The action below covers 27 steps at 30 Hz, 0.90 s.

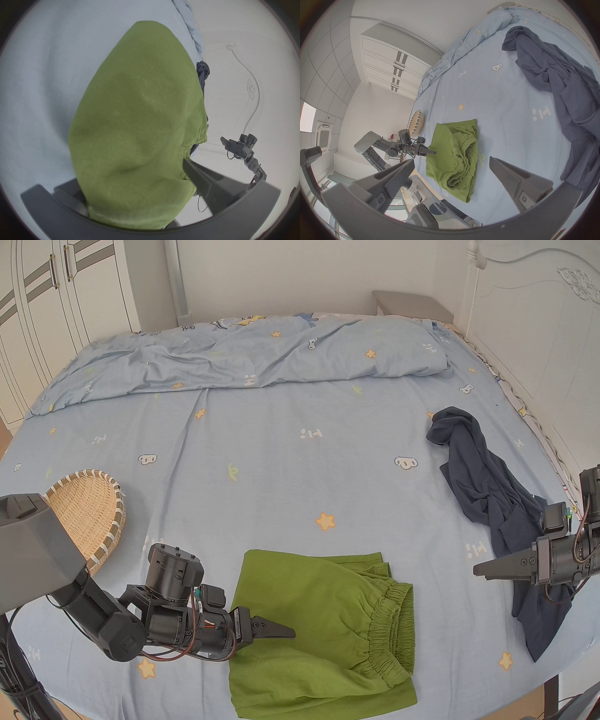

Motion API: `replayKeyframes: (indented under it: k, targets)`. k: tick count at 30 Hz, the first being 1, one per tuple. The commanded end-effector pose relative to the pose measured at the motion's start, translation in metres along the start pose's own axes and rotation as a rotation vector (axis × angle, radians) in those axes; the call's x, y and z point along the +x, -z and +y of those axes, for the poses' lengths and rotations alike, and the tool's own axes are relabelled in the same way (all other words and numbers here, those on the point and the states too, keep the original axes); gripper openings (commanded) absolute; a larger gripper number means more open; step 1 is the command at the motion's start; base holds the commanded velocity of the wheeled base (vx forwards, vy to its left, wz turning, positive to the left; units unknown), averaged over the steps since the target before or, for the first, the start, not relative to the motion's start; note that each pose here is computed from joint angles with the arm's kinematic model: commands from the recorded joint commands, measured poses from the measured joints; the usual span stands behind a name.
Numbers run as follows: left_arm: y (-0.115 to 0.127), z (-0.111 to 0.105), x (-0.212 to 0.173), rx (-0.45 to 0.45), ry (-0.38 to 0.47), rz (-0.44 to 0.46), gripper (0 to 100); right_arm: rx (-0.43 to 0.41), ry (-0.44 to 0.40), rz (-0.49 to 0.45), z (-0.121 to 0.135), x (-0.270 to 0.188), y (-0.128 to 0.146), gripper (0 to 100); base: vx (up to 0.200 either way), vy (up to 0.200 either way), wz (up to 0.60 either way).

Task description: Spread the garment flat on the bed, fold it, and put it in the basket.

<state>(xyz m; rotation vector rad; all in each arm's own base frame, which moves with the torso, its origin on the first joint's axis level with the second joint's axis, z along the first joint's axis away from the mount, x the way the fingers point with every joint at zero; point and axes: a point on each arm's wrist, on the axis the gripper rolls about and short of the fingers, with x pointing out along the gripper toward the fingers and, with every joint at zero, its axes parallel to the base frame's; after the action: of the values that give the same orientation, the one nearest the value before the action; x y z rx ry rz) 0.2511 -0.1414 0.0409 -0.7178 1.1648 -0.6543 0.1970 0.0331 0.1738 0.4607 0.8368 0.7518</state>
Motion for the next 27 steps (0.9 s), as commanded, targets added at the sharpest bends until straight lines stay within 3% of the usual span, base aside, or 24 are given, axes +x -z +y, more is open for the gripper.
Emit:
replayKeyframes:
  k: [1,8,14,19,27]
  targets:
    - [-0.003,0.001,0.005,0.008,0.009,-0.005,0,0.002,-0.001,0.002,0.000,0.000,0.000,100,0.000,0.000,0.00]
    - [-0.002,-0.004,-0.002,0.022,0.028,-0.023,0,0.004,-0.003,0.006,0.000,0.001,0.000,100,0.000,0.000,0.00]
    - [-0.022,-0.038,-0.047,0.055,0.101,-0.057,0,0.006,-0.003,0.008,0.001,0.001,0.000,100,0.000,0.000,0.00]
    - [-0.048,-0.065,-0.074,0.093,0.042,-0.032,0,0.008,-0.002,0.010,0.000,0.001,0.000,100,0.000,0.000,0.00]
    - [-0.073,-0.066,-0.098,0.113,-0.010,0.047,0,0.012,0.004,0.011,-0.001,0.002,-0.001,100,0.000,0.000,0.00]
